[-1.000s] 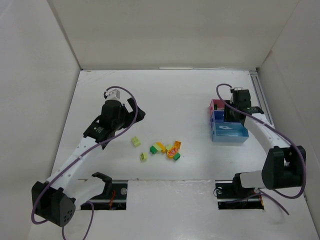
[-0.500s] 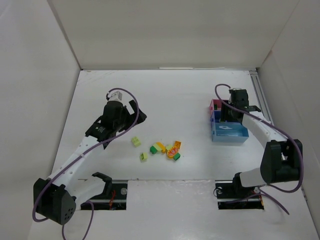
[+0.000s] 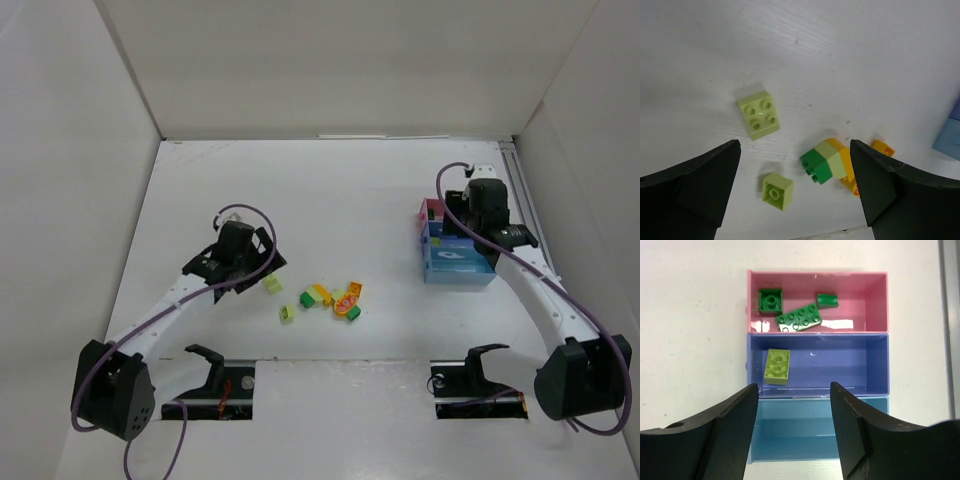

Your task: Sort the legos into containers by color

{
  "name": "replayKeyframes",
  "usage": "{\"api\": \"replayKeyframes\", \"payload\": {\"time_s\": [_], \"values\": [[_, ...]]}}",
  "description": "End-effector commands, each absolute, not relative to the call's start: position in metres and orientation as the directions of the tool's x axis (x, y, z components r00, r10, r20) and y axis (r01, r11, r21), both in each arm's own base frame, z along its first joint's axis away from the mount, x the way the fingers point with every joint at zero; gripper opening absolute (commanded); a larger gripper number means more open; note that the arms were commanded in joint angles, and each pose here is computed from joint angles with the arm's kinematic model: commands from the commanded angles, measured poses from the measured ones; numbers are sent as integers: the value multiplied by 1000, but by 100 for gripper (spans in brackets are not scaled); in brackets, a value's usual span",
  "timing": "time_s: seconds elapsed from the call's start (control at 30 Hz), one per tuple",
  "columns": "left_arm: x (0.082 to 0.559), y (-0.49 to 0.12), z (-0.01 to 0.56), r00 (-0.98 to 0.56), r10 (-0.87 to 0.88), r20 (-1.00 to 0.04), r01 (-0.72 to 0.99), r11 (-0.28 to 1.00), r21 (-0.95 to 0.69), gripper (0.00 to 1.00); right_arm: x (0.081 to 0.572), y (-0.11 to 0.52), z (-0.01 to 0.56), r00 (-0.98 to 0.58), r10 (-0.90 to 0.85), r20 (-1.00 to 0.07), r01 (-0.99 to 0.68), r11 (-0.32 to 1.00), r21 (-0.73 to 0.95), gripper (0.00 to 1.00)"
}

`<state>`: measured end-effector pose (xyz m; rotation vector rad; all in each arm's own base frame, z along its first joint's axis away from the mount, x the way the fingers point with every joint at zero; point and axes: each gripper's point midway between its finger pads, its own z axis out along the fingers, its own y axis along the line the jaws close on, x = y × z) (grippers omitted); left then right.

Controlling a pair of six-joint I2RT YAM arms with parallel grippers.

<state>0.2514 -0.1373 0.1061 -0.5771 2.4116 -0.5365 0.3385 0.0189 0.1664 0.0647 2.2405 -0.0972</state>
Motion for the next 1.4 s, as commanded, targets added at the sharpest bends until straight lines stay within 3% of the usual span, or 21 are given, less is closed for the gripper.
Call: {"api": "replayKeyframes", "payload": {"time_s": [0.0, 0.27, 0.63, 0.73, 0.9, 0.97, 1.1, 1.17, 1.27, 1.37], "values": [[241, -129, 75, -723, -578, -378, -405, 798, -447, 87, 343, 21, 189, -532, 29, -846, 99, 995, -28, 65], [234, -128, 39, -738, -599, -311, -494, 793, -356, 85, 338, 12, 193, -529, 19, -848, 130, 990, -59, 65], [235, -119, 25, -729, -599, -331, -561, 800, -215, 73, 333, 3, 193, -532, 25, -846, 178, 980, -83, 65], [242, -122, 24, -736, -591, -330, -555, 806, -205, 59, 333, 1, 193, -531, 25, -847, 188, 978, -89, 65], [246, -127, 25, -756, -565, -330, -533, 824, -190, 28, 331, -1, 193, -530, 25, -847, 196, 976, -94, 65], [247, -131, 28, -770, -541, -338, -506, 841, -192, 23, 332, 0, 197, -517, 15, -856, 183, 979, -94, 65], [259, -149, 55, -803, -473, -363, -394, 878, -274, 18, 339, 21, 204, -476, -56, -877, 31, 996, -80, 66], [267, -159, 82, -799, -442, -408, -313, 884, -347, 16, 338, 57, 208, -426, -104, -899, -174, 984, -31, 66], [278, -182, 138, -760, -429, -488, -145, 844, -516, 16, 328, 111, 238, -241, -165, -956, -487, 873, -28, 66], [277, -209, 207, -689, -426, -587, 117, 734, -669, 19, 307, 148, 260, -100, -178, -979, -655, 752, -70, 67]]}}
